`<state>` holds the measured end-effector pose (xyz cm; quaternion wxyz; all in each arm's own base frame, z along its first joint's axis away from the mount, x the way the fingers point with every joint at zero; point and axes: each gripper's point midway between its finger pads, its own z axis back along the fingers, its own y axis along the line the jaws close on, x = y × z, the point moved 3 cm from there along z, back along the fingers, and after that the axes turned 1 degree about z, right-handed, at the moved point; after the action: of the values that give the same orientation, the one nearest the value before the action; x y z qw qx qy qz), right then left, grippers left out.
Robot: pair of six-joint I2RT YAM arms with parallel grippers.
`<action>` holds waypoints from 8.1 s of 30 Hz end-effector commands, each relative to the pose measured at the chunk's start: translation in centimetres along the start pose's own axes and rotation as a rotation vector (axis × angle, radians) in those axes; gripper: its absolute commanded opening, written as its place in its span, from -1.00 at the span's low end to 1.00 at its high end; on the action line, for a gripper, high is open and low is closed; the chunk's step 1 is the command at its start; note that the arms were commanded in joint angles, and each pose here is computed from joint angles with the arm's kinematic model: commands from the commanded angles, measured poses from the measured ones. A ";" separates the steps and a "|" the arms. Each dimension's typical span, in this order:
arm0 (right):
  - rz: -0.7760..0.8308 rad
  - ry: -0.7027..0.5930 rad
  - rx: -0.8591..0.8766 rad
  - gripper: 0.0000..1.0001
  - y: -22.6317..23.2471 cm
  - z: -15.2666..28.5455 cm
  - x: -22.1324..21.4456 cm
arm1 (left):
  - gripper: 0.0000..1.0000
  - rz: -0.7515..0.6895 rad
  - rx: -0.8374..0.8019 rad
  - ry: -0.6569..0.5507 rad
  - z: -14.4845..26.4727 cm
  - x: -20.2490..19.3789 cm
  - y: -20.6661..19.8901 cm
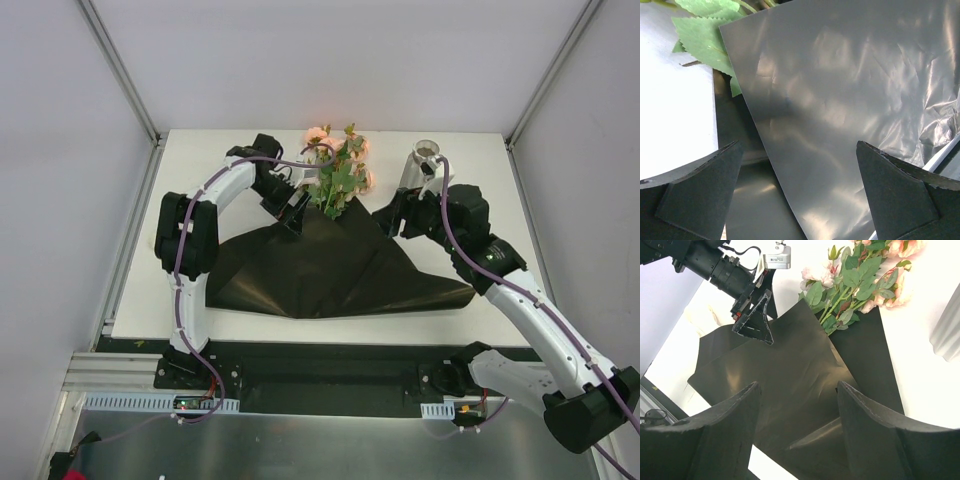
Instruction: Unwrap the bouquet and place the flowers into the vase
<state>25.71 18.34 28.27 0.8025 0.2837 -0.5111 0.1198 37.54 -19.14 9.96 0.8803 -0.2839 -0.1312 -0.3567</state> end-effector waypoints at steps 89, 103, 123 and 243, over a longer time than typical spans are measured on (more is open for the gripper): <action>0.248 0.584 0.301 -0.22 12.9 5.9 -19.3 | 0.98 -0.785 0.045 -0.240 20.0 -5.8 -25.2; 0.183 0.339 -0.119 0.25 7.0 -7.1 -4.5 | 0.98 -0.257 0.128 -0.229 15.9 -5.0 -15.2; -0.067 0.403 -0.229 -0.20 -1.4 -26.3 -7.7 | 0.73 -0.078 0.300 -0.098 11.5 -7.1 -7.3; 0.172 -0.716 -0.456 -0.07 -10.7 -0.9 19.6 | 0.82 -0.052 0.447 -0.168 14.1 -10.7 -6.4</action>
<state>42.43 8.40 40.66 0.6010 0.0430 -0.7980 -0.0118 25.31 -8.93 18.63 0.9026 -0.1121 -0.2697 -0.3163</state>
